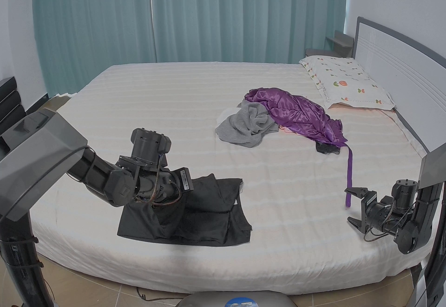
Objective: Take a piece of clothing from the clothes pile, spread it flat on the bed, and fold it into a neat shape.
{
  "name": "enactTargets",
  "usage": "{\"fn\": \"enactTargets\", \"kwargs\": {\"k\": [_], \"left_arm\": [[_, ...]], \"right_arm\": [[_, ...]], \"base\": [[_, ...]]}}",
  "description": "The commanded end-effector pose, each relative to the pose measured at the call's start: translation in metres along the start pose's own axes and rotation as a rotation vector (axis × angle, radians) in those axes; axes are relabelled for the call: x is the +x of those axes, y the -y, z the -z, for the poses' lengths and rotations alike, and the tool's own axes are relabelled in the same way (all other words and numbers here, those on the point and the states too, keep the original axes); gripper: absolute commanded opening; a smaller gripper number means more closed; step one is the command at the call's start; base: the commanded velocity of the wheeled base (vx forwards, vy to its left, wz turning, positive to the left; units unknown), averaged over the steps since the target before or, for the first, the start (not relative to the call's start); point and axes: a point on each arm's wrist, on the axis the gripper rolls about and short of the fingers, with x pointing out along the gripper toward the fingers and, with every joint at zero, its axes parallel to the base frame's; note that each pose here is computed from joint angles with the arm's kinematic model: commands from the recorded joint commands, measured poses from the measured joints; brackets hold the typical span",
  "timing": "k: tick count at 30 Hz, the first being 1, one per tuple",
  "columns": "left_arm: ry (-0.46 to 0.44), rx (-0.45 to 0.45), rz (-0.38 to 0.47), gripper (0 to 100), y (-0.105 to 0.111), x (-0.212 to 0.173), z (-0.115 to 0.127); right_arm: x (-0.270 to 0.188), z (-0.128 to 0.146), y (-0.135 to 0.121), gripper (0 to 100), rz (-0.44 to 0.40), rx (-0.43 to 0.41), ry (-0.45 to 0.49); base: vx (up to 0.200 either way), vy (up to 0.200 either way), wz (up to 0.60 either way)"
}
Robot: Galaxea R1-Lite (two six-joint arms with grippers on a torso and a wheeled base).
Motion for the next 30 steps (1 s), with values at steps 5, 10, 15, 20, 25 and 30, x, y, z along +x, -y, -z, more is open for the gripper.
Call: {"fn": "enactTargets", "kwargs": {"k": [5, 10, 15, 20, 25, 30], "left_arm": [[-0.021, 0.038, -0.060, 0, 0.014, 0.040, 0.016], [-0.007, 0.046, -0.062, 0, 0.020, 0.044, 0.016], [-0.009, 0.055, -0.091, 100, 0.023, 0.044, 0.020], [-0.015, 0.014, -0.090, 100, 0.027, 0.036, 0.021], [0.007, -0.054, -0.066, 100, 0.031, 0.003, 0.007], [0.015, -0.143, -0.057, 100, 0.015, -0.028, -0.002]], "right_arm": [[0.000, 0.001, -0.001, 100, -0.010, -0.008, -0.002], [0.000, 0.001, -0.001, 100, -0.010, -0.008, -0.002], [0.000, 0.001, -0.001, 100, -0.010, -0.008, -0.002], [0.000, 0.002, -0.001, 100, -0.008, -0.008, -0.002], [0.000, 0.002, -0.001, 100, -0.007, -0.007, -0.003], [0.000, 0.002, -0.001, 100, -0.007, -0.010, -0.003]], "base": [[0.000, 0.000, 0.00], [0.000, 0.000, 0.00], [0.000, 0.000, 0.00], [0.000, 0.000, 0.00], [0.000, 0.000, 0.00], [0.000, 0.000, 0.00]]}}
